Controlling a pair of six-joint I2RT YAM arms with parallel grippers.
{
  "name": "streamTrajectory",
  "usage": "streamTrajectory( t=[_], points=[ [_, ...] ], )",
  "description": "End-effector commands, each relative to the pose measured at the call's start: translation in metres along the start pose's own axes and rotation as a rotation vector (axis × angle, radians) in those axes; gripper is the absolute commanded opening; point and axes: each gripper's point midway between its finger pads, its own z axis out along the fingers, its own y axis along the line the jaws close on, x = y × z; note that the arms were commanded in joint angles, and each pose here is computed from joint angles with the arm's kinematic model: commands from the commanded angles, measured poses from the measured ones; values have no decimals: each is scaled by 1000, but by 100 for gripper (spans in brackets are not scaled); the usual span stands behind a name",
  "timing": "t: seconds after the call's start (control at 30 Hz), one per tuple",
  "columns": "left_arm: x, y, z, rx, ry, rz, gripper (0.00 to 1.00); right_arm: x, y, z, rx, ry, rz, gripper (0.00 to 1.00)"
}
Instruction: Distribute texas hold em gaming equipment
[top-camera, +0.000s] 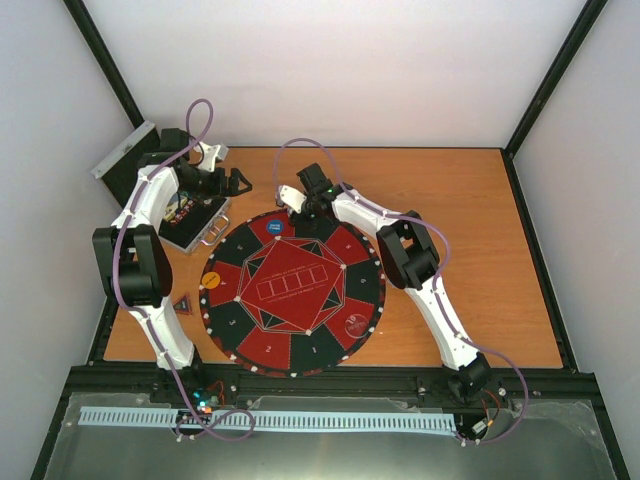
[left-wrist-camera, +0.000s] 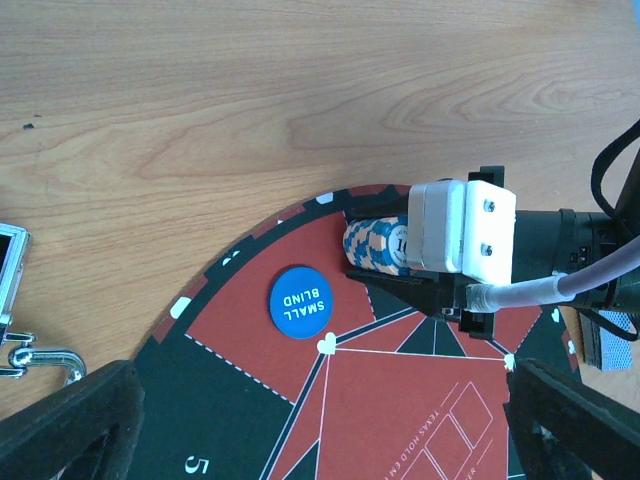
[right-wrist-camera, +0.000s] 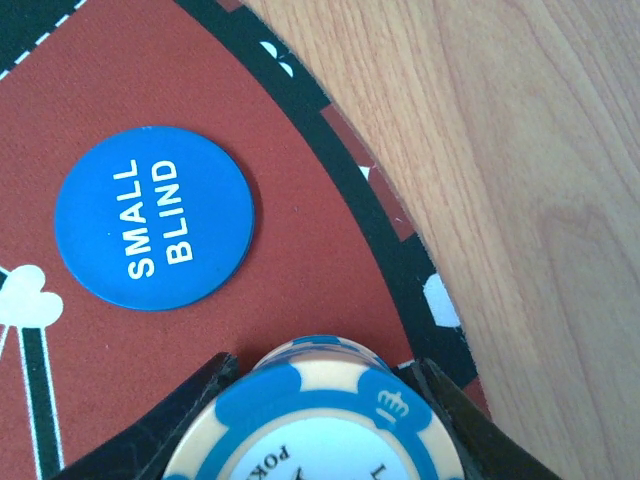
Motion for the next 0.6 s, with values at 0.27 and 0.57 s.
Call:
streamTrajectory(
  t=[0.27, 0.57],
  points=[
    [-16, -4, -15, -29, -48, 57, 100, 3, -4, 6, 9, 5, 8, 36],
    [-17, -5, -18, -37, -56, 63, 100, 2, -4, 5, 11, 1, 10, 39]
  ],
)
